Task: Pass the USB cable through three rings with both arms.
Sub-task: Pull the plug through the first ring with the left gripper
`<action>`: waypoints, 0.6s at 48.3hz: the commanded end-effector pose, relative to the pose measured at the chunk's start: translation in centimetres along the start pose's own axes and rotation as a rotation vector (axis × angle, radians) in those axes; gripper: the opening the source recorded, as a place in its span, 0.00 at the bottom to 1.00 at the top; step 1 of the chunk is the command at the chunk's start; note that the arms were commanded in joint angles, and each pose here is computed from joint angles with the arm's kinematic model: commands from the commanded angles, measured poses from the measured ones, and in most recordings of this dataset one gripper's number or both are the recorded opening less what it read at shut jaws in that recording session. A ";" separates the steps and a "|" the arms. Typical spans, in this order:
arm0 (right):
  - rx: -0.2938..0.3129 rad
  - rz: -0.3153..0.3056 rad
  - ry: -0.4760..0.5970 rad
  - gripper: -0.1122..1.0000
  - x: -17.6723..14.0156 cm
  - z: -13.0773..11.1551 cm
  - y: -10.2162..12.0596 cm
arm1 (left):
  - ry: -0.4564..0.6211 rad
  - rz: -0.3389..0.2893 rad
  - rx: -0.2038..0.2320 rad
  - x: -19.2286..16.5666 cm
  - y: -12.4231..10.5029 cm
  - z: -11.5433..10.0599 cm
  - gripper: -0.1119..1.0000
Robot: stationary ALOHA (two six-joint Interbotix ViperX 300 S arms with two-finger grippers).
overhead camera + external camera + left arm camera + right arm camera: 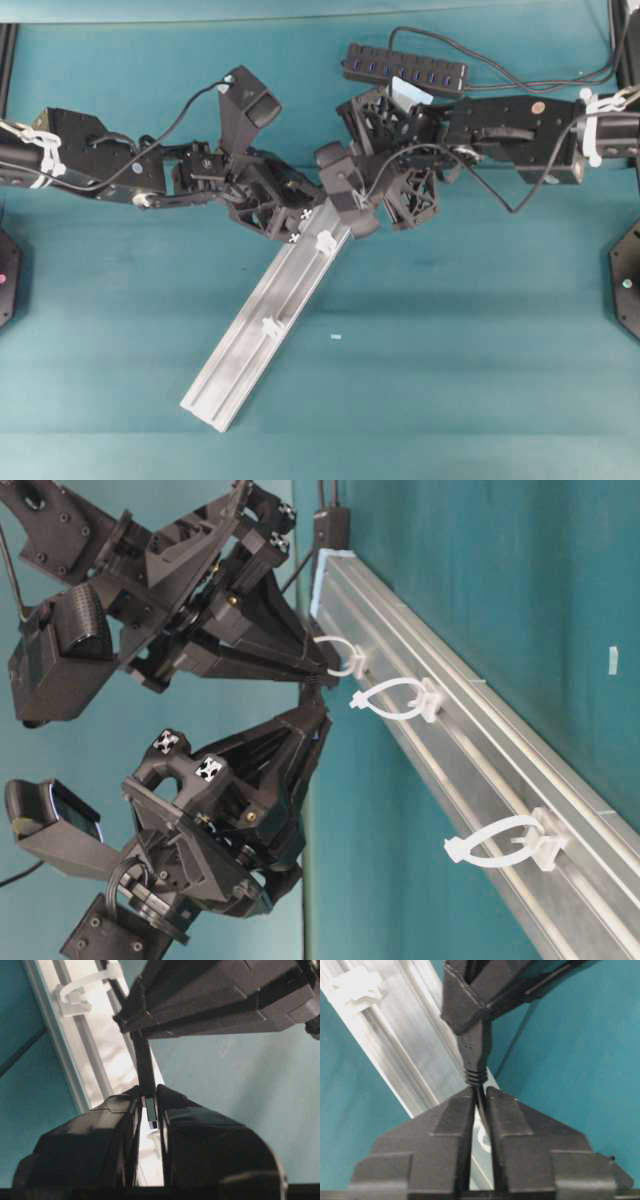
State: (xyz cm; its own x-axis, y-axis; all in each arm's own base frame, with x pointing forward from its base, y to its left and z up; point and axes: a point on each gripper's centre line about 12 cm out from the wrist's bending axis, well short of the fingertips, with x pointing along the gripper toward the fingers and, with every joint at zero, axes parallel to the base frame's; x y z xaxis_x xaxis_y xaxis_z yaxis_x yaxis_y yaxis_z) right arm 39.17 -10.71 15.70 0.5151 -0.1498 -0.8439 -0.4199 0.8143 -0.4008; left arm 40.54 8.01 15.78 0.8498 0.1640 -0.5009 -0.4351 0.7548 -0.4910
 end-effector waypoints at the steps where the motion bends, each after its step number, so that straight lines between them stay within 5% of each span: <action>1: 0.005 -0.009 -0.008 0.18 0.0 0.4 -0.4 | -0.061 -0.055 0.012 -1.4 -1.9 1.9 0.18; 25: -0.022 0.008 0.025 0.18 1.0 0.0 -0.2 | -0.058 -0.057 0.027 -1.7 -1.8 1.4 0.18; 29: -0.028 0.004 0.025 0.18 1.0 -0.1 -0.3 | -0.055 -0.055 0.029 -1.9 -1.7 1.3 0.27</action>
State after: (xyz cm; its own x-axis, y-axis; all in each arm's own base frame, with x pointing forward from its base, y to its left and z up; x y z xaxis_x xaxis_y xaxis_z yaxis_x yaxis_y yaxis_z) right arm 39.57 -10.75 15.09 0.4956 -0.1533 -0.8549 -0.4446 0.8008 -0.4013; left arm 40.07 7.84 15.47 0.8471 0.1619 -0.5062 -0.4325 0.7636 -0.4795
